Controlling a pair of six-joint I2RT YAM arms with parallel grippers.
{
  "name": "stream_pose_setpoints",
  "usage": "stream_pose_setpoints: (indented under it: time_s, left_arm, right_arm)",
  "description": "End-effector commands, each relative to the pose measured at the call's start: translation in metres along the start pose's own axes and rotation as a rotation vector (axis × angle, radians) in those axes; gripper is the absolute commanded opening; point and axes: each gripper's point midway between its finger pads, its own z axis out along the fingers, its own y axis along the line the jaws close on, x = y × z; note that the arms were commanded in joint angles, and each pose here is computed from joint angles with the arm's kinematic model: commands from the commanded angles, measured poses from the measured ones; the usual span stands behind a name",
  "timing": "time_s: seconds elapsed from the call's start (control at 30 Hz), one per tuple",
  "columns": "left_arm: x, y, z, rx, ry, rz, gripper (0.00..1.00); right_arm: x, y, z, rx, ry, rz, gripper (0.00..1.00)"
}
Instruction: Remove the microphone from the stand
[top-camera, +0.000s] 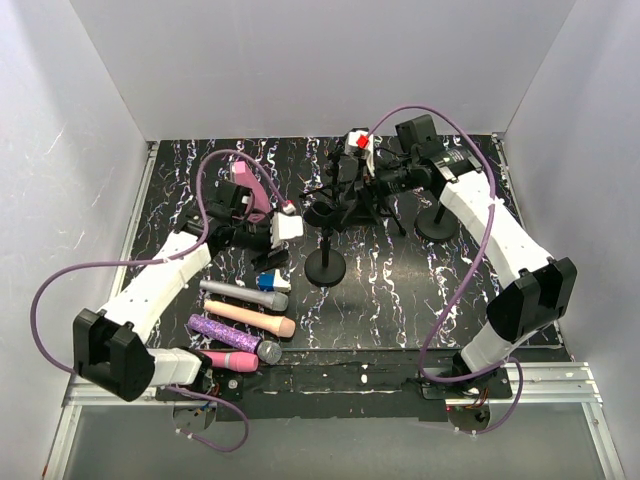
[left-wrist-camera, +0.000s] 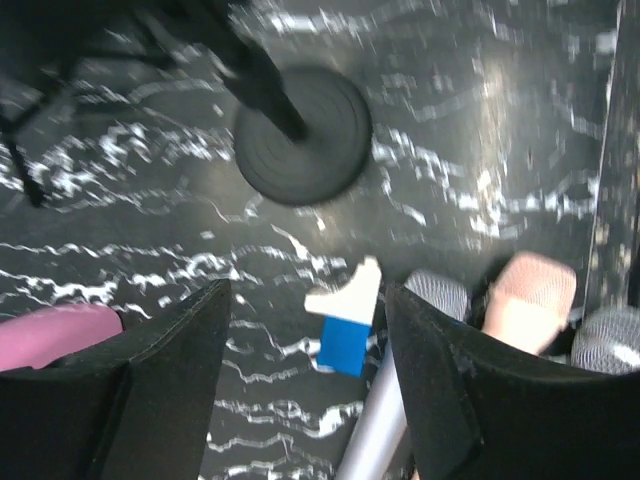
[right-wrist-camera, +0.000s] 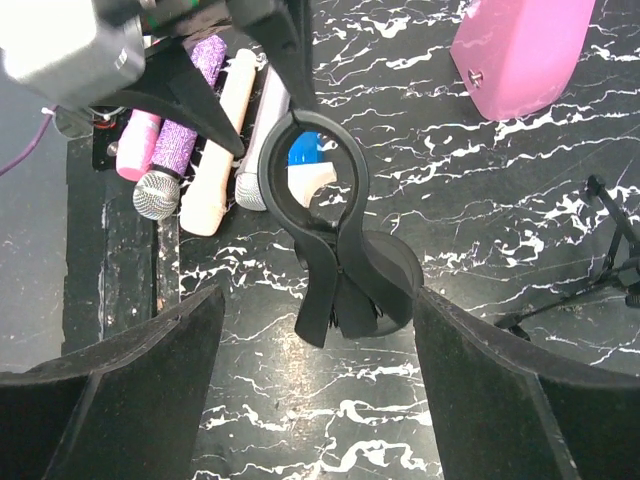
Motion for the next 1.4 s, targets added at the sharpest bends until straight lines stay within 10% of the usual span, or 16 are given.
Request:
stream_pose_setpoints:
  time_s: [0.0, 0.23, 0.9, 1.1, 1.37]
  left_arm:
    - [-0.067, 0.033, -0.006, -0.145, -0.309, -0.148, 0.64]
    - [-0.073, 0.062, 0.026, -0.249, -0.515, -0.379, 0.65]
    - [-0.061, 0.042, 0.077, -0.103, -0.614, -0.364, 0.48]
    - [-0.057, 0.029, 0.077, -0.079, -0.625, -0.388, 0.59]
    - [-0.069, 0.041, 0.094, -0.099, -0.656, -0.374, 0.43]
  right_arm:
    - [-0.019, -0.002, 0.002, 0.009, -0.013, -0.053, 0.82]
    - [-0.025, -0.007, 0.001, 0.015, 0.011, -0.022, 0.81]
    - [0.0, -0.016, 0.028, -0.066, 0.179, 0.013, 0.82]
    - [0.006, -0.014, 0.03, -0.088, 0.2, 0.035, 0.58]
    - [0.014, -0.005, 0.028, -0.102, 0.209, 0.078, 0.45]
